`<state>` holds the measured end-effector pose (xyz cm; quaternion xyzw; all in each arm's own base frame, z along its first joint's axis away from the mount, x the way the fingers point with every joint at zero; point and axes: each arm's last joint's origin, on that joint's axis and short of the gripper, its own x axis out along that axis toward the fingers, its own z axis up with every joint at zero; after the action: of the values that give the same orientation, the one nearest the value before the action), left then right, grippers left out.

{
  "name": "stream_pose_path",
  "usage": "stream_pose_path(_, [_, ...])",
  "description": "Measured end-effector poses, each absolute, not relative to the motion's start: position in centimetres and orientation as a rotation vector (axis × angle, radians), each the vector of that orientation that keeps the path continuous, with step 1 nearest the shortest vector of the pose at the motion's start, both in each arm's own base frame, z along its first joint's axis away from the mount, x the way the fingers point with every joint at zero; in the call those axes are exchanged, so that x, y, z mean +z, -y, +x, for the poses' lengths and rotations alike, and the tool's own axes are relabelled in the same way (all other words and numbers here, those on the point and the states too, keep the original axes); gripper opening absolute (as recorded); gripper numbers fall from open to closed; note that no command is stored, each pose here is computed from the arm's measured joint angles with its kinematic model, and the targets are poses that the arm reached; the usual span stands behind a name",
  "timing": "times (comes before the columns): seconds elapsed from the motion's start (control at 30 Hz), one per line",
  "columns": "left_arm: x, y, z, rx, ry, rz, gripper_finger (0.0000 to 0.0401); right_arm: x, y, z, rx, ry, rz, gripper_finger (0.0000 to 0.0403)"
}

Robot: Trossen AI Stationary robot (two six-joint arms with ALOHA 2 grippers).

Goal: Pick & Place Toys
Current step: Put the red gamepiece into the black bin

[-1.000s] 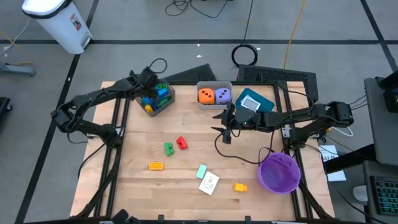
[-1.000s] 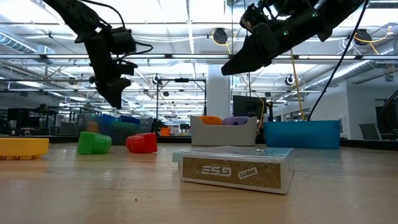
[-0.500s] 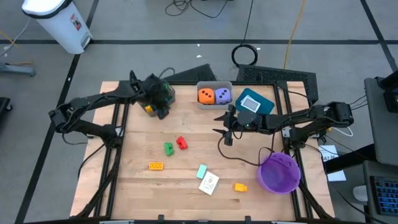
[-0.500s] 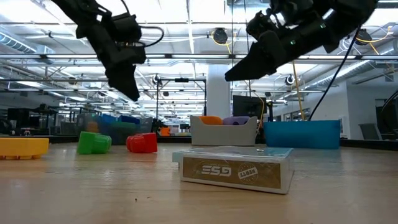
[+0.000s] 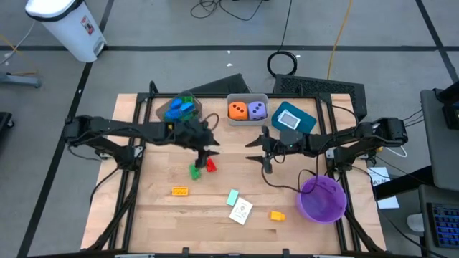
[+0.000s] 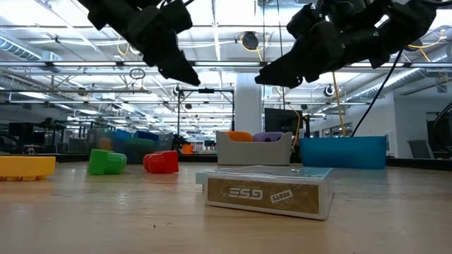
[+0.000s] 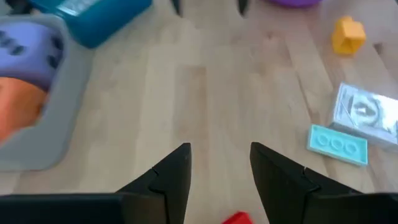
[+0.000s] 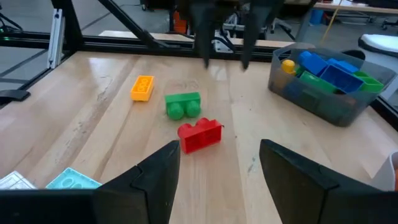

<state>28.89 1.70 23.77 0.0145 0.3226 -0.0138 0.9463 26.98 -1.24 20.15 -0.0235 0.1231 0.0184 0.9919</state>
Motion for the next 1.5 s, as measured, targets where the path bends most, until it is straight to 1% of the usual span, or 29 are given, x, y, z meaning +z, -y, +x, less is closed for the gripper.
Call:
stream_pose_path(0.13, [22.1,-0.4,29.5,-0.057,-0.733,0.04,0.0172,20.2,1.1,27.0,0.041,-0.247,-0.048,0.0212])
stream_pose_path(0.27, [20.9,0.2,29.2,-0.086,-0.836,0.062,0.0172,20.2,1.1,27.0,0.04,-0.246,-0.049,0.0212])
stream_pose_path(0.33, [20.6,0.3,28.9,-0.111,-0.882,0.106,0.0172,20.2,1.1,27.0,0.04,-0.246,-0.049,0.0212])
stream_pose_path(0.47, [20.0,0.5,28.1,-0.211,-0.966,0.298,0.0172,20.1,1.1,27.0,0.041,-0.249,-0.051,0.0212])
stream_pose_path(0.63, [19.4,1.0,27.9,-0.387,-0.984,0.612,0.0173,20.1,1.1,27.0,0.042,-0.251,-0.057,0.0212])
stream_pose_path(0.7, [19.2,1.2,28.1,-0.436,-0.974,0.689,0.0172,20.1,1.1,27.0,0.042,-0.253,-0.058,0.0212])
stream_pose_path(0.77, [19.0,1.4,28.5,-0.434,-0.957,0.733,0.0172,20.0,1.1,27.0,0.042,-0.26,-0.058,0.0212])
stream_pose_path(0.93, [17.9,0.7,29.3,-0.388,-0.98,0.757,0.0172,19.9,1.1,26.9,0.045,-0.274,-0.07,0.0212])
stream_pose_path(1.23, [16.7,0.1,29.3,-0.446,-1.027,0.725,0.0172,19.8,1.2,26.9,0.044,-0.282,-0.075,0.0212])
stream_pose_path(1.5, [16.5,-0.4,29.6,-0.476,-1.002,0.698,0.0172,19.8,1.4,26.9,0.035,-0.288,-0.074,0.0212])
